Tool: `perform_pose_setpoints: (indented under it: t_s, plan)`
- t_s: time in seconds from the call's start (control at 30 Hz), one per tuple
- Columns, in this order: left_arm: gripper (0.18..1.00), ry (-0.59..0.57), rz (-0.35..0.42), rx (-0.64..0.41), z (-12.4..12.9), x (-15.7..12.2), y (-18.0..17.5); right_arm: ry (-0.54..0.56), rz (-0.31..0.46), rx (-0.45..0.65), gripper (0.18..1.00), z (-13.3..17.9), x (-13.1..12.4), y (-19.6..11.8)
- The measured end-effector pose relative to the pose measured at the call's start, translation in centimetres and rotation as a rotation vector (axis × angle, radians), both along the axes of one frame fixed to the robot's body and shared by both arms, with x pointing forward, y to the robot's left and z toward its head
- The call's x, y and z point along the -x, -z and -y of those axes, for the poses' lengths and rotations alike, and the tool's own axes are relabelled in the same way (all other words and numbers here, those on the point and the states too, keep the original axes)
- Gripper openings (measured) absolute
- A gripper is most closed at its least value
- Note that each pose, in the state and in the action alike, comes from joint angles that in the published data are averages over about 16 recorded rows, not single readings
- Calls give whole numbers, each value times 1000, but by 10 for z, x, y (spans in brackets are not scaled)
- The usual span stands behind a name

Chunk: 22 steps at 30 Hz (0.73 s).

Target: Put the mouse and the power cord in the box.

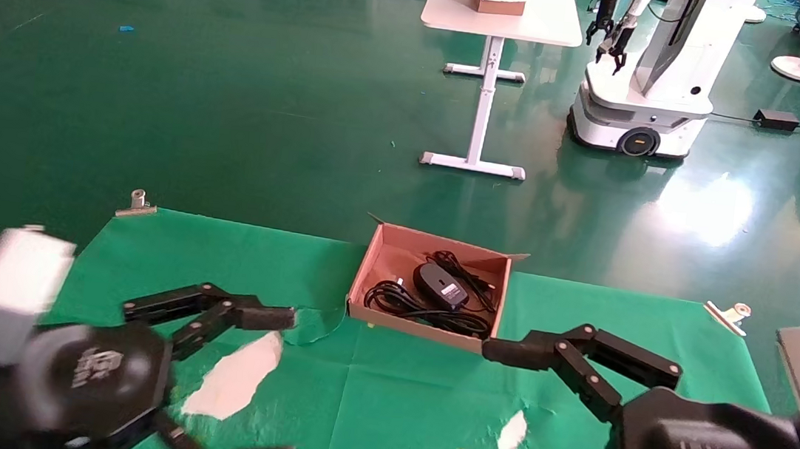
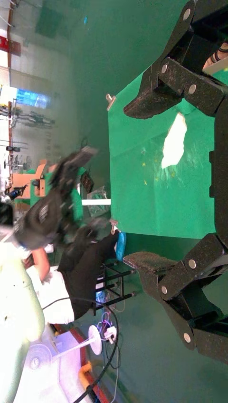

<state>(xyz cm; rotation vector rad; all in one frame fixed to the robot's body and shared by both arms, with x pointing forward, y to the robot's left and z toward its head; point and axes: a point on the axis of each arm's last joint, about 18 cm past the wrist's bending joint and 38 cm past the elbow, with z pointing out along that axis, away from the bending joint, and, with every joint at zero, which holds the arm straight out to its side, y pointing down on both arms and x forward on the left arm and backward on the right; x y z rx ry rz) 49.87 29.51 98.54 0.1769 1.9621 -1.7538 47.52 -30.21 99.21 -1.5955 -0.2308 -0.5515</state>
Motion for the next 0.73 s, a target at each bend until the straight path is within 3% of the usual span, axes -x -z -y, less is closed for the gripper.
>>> perform_pose_setpoints:
  t_s: [0.3, 0.73]
  plan:
    - [1001, 94, 61, 32, -7, 32, -10, -1, 0, 0, 1001, 0, 0, 0]
    - [1001, 91, 59, 31, -6, 31, -9, -1, 0, 0, 1001, 0, 0, 0]
